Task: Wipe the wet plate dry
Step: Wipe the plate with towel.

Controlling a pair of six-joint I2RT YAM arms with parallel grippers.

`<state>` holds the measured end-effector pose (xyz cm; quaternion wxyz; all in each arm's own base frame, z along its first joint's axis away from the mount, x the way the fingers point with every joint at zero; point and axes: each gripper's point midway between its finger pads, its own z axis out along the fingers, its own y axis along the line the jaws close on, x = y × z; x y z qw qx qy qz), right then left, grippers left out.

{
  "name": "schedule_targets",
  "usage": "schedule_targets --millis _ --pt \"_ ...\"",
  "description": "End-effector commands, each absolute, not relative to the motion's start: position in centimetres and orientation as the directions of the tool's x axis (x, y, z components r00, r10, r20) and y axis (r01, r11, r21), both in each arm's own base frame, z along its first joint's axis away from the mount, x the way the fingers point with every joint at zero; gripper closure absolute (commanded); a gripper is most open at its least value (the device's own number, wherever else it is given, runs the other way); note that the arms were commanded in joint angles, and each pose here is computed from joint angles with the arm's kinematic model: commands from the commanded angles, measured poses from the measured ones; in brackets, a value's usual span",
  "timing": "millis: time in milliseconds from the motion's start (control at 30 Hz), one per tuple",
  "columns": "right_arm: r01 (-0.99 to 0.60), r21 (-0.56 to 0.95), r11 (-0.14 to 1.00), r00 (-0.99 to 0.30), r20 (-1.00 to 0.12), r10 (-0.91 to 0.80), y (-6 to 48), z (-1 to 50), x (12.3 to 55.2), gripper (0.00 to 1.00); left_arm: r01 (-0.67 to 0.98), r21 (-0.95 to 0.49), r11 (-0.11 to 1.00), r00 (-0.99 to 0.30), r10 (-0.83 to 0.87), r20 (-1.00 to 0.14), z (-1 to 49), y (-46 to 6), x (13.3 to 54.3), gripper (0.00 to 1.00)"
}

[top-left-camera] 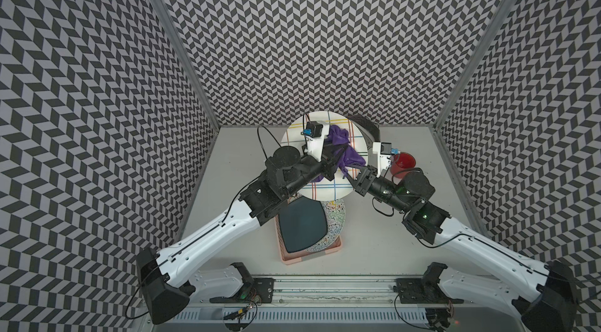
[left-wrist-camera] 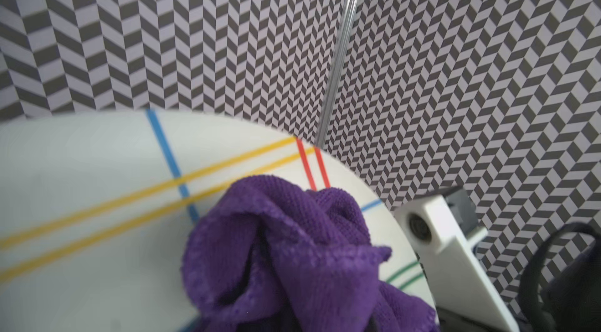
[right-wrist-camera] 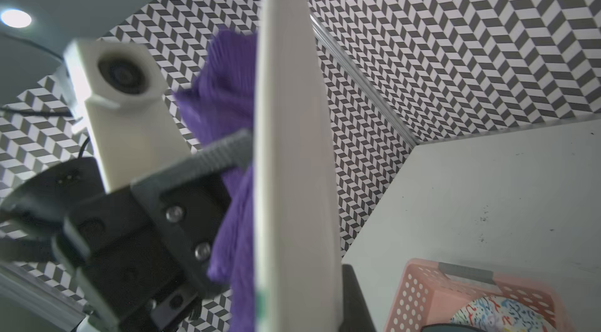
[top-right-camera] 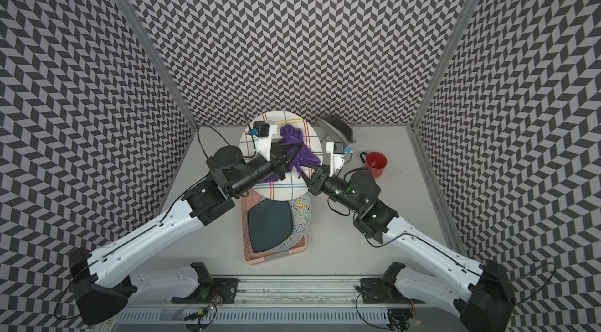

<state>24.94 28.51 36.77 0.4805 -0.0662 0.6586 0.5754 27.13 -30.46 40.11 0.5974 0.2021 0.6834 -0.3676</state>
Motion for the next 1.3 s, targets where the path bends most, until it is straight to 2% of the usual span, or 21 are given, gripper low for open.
schedule_targets --millis 0,167,300,367,433,500,600,667,733,833,933,1067,1133,1267 --pt "-0.901 0.423 0.097 -0.24 -0.672 0.701 22.9 53.0 18.5 1.0 0.562 -0.332 0.758 -0.382 -0.118 -0.917 32.1 -27.1 28.1 1.0" --pt "-0.939 0.343 -0.017 -0.273 -0.714 0.644 24.2 52.7 16.1 1.0 0.555 -0.371 0.745 -0.376 -0.174 -0.91 33.1 -25.7 28.1 1.0" --pt "-0.926 0.37 -0.074 -0.342 -0.741 0.577 26.7 48.9 14.9 1.0 0.476 -0.358 0.803 -0.303 -0.233 -0.924 37.4 -23.4 31.3 1.0" --pt "-0.909 0.407 -0.088 -0.383 -0.733 0.562 27.2 46.7 14.8 1.0 0.497 -0.33 0.803 -0.249 -0.232 -0.94 40.0 -23.5 32.1 1.0" --pt "-0.894 0.442 -0.071 -0.399 -0.718 0.57 27.1 45.2 15.3 1.0 0.616 -0.289 0.733 -0.234 -0.18 -0.955 41.4 -26.2 31.5 1.0" --pt "-0.883 0.467 -0.042 -0.397 -0.697 0.597 26.6 44.5 16.1 1.0 0.729 -0.24 0.641 -0.238 -0.091 -0.967 40.9 -30.4 29.5 1.0" --pt "-0.879 0.476 0.01 -0.368 -0.693 0.62 25.8 45.4 17.3 1.0 0.756 -0.152 0.637 -0.226 0.035 -0.974 37.8 -34.4 27.5 1.0" --pt "-0.875 0.483 0.04 -0.346 -0.681 0.645 24.4 46.6 18.4 1.0 0.727 -0.225 0.649 -0.283 -0.015 -0.959 36.8 -33.7 28.0 1.0" --pt "-0.873 0.484 0.059 -0.322 -0.662 0.677 22.3 47.6 19.4 1.0 0.704 -0.326 0.631 -0.316 -0.132 -0.939 38.0 -31.1 29.0 1.0" --pt "-0.883 0.467 0.044 -0.3 -0.635 0.712 19.2 49.0 19.7 1.0 0.716 -0.48 0.507 -0.349 -0.335 -0.875 41.8 -26.2 29.3 1.0" --pt "-0.897 0.442 -0.002 -0.301 -0.609 0.734 17.0 49.8 18.8 1.0 0.789 -0.527 0.316 -0.36 -0.457 -0.813 46.1 -23.0 27.4 1.0" --pt "-0.913 0.385 -0.134 -0.352 -0.58 0.735 16.4 49.9 16.7 1.0 0.863 -0.504 -0.038 -0.439 -0.551 -0.71 50.3 -21.6 22.4 1.0" --pt "-0.915 0.345 -0.21 -0.38 -0.56 0.736 16.1 49.6 15.6 1.0 0.871 -0.445 -0.206 -0.476 -0.573 -0.667 51.8 -21.0 19.9 1.0" --pt "-0.885 0.372 -0.281 -0.455 -0.556 0.696 16.9 48.3 16.4 1.0 0.842 -0.341 -0.417 -0.534 -0.558 -0.636 54.1 -20.8 17.1 1.0"
